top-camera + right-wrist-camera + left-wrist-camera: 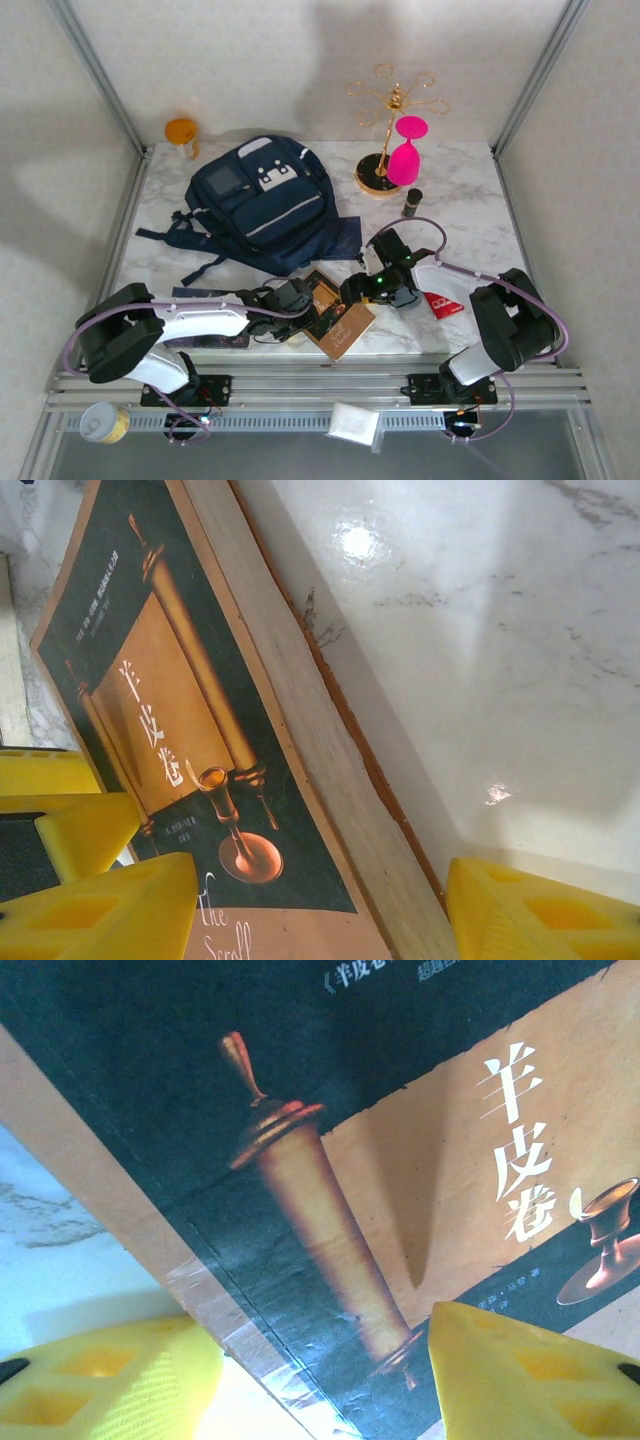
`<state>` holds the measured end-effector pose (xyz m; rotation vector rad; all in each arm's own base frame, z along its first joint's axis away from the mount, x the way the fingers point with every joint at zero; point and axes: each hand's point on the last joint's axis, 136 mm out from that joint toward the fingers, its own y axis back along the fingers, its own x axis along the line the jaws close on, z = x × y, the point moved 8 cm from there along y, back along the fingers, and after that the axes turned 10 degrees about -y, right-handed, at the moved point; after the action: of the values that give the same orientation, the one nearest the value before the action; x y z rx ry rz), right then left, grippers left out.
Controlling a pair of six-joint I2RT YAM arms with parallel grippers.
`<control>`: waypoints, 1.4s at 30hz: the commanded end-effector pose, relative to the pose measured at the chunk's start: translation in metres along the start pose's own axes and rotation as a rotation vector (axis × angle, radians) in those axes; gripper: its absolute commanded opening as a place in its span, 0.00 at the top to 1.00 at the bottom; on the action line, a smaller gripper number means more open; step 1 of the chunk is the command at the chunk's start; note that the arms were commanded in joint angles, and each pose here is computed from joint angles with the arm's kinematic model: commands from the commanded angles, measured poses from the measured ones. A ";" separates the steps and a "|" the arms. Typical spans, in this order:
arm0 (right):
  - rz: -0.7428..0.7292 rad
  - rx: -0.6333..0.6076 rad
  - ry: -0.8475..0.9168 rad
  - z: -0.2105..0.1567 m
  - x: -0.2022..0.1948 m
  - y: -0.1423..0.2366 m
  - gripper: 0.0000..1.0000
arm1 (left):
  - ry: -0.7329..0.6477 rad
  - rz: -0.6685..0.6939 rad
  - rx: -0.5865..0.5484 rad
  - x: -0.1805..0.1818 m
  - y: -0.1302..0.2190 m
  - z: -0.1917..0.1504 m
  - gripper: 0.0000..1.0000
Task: Pack the student bag
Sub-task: Pick up the book from the bottom-center of the table.
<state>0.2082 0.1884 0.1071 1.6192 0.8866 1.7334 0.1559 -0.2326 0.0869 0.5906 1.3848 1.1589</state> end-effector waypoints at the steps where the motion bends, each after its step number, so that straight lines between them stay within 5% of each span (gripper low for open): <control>1: 0.038 0.013 0.008 -0.005 0.002 0.004 0.36 | 0.064 -0.600 -0.247 -0.094 0.010 0.037 0.43; 20: 0.110 0.037 0.023 -0.012 0.008 0.016 0.85 | 0.043 -0.571 -0.232 -0.097 0.004 0.033 0.52; 31: 0.167 0.000 0.032 -0.008 0.022 0.033 0.98 | 0.036 -0.543 -0.244 -0.093 0.007 0.034 0.51; 42: 0.309 -0.095 0.034 -0.004 0.049 0.079 1.00 | 0.053 -0.582 -0.287 -0.087 0.042 0.036 0.44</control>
<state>0.2010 0.1775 0.1672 1.6907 0.6841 1.8988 0.1706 -0.2536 0.1011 0.3526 1.3487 1.0658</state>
